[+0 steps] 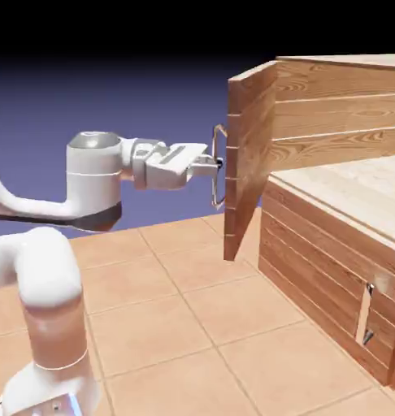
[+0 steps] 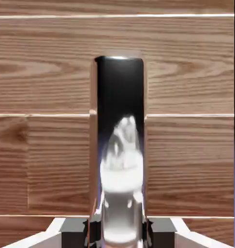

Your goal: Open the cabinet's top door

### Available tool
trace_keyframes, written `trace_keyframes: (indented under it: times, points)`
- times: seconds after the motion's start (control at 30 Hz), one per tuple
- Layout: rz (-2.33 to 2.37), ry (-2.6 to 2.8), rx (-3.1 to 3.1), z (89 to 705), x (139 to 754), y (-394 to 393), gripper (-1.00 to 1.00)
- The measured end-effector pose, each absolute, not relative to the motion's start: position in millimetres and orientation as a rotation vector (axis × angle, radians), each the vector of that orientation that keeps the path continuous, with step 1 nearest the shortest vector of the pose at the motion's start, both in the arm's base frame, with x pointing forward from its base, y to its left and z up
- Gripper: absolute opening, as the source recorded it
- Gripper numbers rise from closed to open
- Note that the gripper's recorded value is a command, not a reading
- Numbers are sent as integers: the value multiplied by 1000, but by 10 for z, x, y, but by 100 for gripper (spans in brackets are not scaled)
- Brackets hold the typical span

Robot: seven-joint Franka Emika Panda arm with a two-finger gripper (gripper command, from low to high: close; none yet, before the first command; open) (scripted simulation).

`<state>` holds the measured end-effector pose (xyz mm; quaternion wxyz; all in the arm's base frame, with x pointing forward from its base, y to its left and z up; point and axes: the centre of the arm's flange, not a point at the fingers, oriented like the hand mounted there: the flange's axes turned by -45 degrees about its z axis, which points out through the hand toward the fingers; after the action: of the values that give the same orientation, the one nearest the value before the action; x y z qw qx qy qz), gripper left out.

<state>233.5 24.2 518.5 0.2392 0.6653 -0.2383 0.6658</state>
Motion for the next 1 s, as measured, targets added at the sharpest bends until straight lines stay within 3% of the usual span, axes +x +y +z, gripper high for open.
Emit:
trace_keyframes:
  times: [0.5,1.0]
  points:
    - [1682,-815,1681,5186,1807,1231,-100]
    - [1471,-1016,1471,5187,1443,2784,-100]
